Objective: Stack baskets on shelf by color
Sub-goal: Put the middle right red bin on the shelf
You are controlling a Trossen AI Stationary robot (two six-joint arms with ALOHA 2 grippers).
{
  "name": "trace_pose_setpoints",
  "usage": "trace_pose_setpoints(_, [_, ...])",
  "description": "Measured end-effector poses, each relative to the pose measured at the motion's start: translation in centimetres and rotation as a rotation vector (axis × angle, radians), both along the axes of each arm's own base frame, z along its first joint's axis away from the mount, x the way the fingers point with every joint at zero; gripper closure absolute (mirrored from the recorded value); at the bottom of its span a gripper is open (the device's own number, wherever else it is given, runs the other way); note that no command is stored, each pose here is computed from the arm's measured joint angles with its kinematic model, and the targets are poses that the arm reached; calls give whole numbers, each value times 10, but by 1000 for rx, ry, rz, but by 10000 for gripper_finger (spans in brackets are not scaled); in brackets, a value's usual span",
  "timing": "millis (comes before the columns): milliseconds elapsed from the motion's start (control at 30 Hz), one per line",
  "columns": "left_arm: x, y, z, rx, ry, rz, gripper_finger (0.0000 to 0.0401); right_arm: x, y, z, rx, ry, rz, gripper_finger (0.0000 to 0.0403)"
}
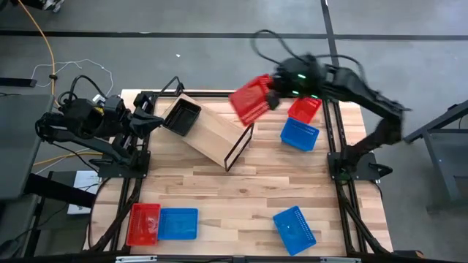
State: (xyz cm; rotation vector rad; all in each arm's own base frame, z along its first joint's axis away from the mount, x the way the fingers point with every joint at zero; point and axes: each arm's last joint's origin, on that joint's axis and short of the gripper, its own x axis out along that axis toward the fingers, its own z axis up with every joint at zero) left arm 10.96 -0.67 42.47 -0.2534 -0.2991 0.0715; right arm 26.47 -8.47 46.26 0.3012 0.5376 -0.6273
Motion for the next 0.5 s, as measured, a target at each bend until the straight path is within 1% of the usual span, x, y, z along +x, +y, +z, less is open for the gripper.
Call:
trace_pose_setpoints(133, [0, 0, 0, -3, 1, 9, 401, 53, -28, -15, -3, 67, 115, 402])
trace_pose_setpoints(267, [0, 1, 1, -11, -10, 32, 401, 103, -50, -44, 52, 115, 216, 403])
trace_pose_setpoints(367, [-1, 1, 2, -13, -19, 32, 401, 133, -59, -67, 97, 136, 284, 403])
trace_pose_setpoints(500, [-1, 2, 2, -19, -18, 53, 401, 163, -67, -98, 154, 173, 323, 403])
